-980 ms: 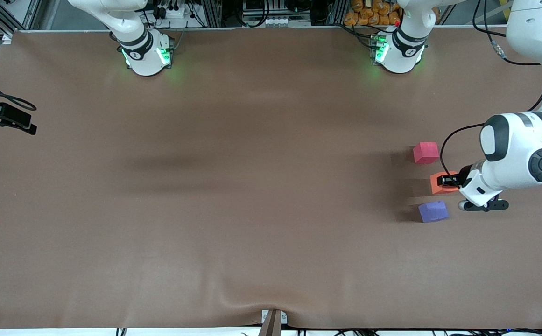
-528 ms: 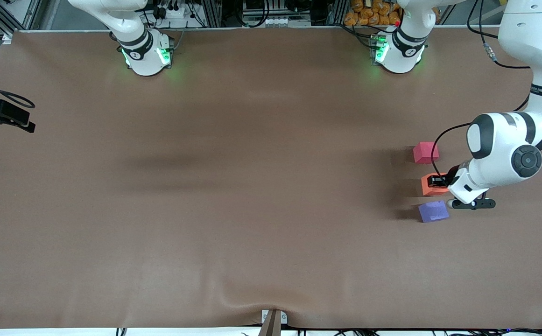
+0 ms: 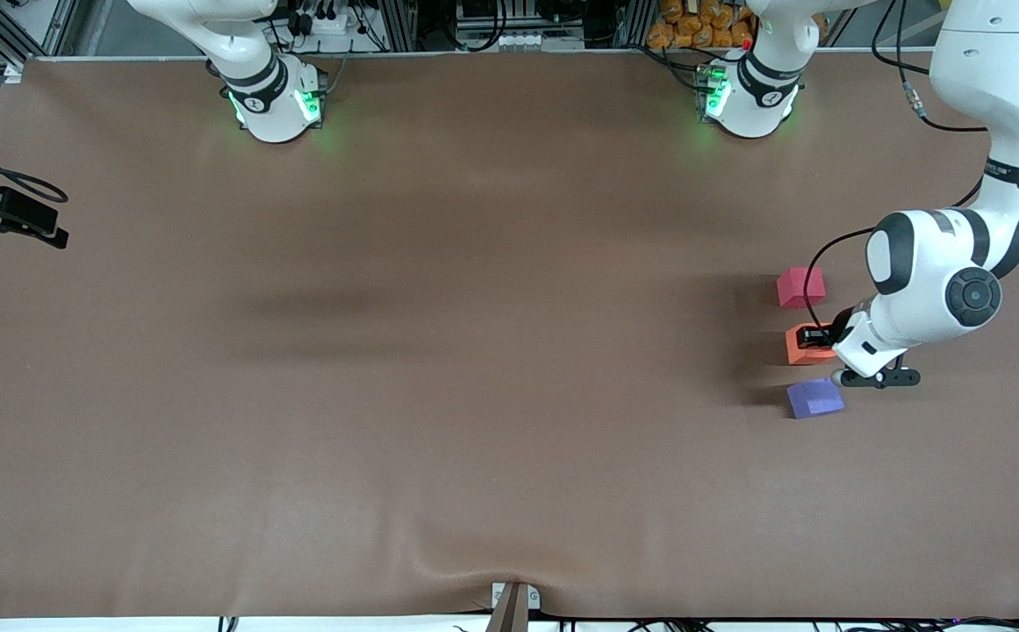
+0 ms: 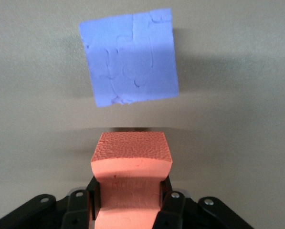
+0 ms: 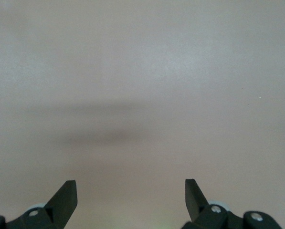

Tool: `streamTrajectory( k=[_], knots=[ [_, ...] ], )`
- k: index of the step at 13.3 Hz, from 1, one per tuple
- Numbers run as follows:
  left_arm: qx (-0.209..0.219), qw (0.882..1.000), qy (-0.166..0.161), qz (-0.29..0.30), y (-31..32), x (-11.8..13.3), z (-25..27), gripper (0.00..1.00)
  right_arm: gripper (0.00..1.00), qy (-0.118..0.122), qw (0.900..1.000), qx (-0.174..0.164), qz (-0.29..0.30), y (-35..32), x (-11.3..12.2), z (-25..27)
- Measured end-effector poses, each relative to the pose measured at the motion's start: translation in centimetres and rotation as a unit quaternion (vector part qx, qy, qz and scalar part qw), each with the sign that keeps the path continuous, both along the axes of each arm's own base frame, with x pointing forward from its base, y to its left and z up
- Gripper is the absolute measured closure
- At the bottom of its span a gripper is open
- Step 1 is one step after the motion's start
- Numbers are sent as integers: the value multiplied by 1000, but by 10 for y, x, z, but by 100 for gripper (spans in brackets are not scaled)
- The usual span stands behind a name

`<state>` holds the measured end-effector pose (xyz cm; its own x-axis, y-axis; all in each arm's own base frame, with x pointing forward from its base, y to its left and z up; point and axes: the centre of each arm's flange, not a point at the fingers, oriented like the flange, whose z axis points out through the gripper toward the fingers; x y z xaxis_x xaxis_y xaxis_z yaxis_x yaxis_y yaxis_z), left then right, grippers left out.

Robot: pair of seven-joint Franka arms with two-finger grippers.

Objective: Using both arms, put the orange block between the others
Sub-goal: 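Open the left gripper to release the orange cube and lift away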

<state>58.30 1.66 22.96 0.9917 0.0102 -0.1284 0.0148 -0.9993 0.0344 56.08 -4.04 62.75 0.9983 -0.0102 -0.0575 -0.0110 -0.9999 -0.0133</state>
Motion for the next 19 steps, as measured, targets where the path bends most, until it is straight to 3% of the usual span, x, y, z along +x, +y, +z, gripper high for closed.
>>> streamTrajectory(
  k=[19],
  knots=[
    [-7, 1000, -5, -15, 3, -4, -13, 51, 0, 5, 1000, 0, 2, 2, -1, -2]
  ],
)
